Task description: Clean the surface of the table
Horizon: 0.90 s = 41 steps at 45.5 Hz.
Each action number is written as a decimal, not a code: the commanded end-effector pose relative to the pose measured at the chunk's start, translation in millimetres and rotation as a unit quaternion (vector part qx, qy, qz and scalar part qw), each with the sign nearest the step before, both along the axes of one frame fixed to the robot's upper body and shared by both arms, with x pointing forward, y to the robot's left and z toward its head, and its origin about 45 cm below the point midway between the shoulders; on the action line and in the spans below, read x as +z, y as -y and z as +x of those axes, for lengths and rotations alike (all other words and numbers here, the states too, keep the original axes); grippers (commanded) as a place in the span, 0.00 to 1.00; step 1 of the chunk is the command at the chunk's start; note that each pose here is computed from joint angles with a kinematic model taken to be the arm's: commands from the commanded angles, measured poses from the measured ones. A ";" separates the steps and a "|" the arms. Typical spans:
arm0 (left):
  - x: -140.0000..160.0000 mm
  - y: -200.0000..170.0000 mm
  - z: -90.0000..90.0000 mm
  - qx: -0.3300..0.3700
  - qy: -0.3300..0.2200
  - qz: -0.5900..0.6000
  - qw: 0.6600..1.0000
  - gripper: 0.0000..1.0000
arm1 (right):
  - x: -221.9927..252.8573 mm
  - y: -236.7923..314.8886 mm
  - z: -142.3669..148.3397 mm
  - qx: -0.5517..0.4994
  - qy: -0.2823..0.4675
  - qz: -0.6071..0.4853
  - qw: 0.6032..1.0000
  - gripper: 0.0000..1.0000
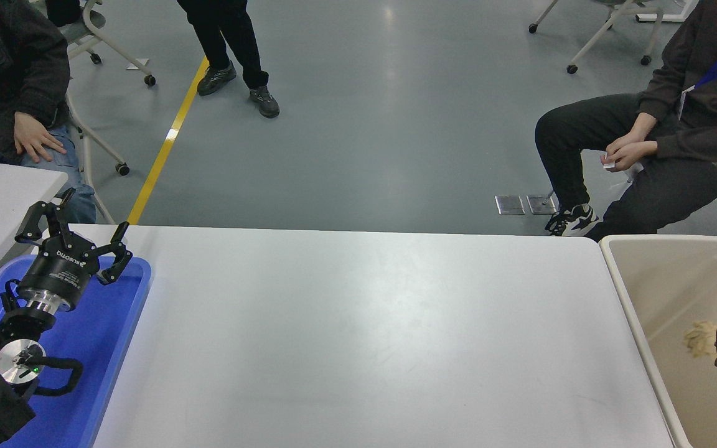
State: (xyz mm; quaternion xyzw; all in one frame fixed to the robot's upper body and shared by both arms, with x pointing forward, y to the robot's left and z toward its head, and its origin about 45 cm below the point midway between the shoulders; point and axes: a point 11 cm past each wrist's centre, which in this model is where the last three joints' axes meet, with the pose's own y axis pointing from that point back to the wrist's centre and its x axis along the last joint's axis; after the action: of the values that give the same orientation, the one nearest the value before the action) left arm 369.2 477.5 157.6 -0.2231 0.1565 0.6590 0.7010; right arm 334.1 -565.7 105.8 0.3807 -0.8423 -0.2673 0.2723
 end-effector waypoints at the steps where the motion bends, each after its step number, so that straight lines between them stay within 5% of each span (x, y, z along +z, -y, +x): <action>1: -0.1 0.1 0.0 0.000 0.000 0.000 1.000 1.00 | 3.0 0.4 2.5 -0.001 0.004 -0.001 1.000 1.00; 25: -0.1 0.1 0.0 0.000 0.000 0.000 1.000 1.00 | 8.2 -3.1 10.6 0.006 0.015 0.009 1.000 1.00; 41: -0.1 0.1 0.0 0.000 0.000 0.000 1.000 1.00 | 46.8 -2.0 38.3 0.050 0.098 0.075 0.991 1.00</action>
State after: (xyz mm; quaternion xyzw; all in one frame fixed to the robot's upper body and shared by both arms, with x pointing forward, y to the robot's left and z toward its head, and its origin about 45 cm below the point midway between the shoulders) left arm 369.2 477.5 157.6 -0.2230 0.1565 0.6590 0.7011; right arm 355.6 -563.3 127.0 0.4151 -0.8378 -0.2693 0.2310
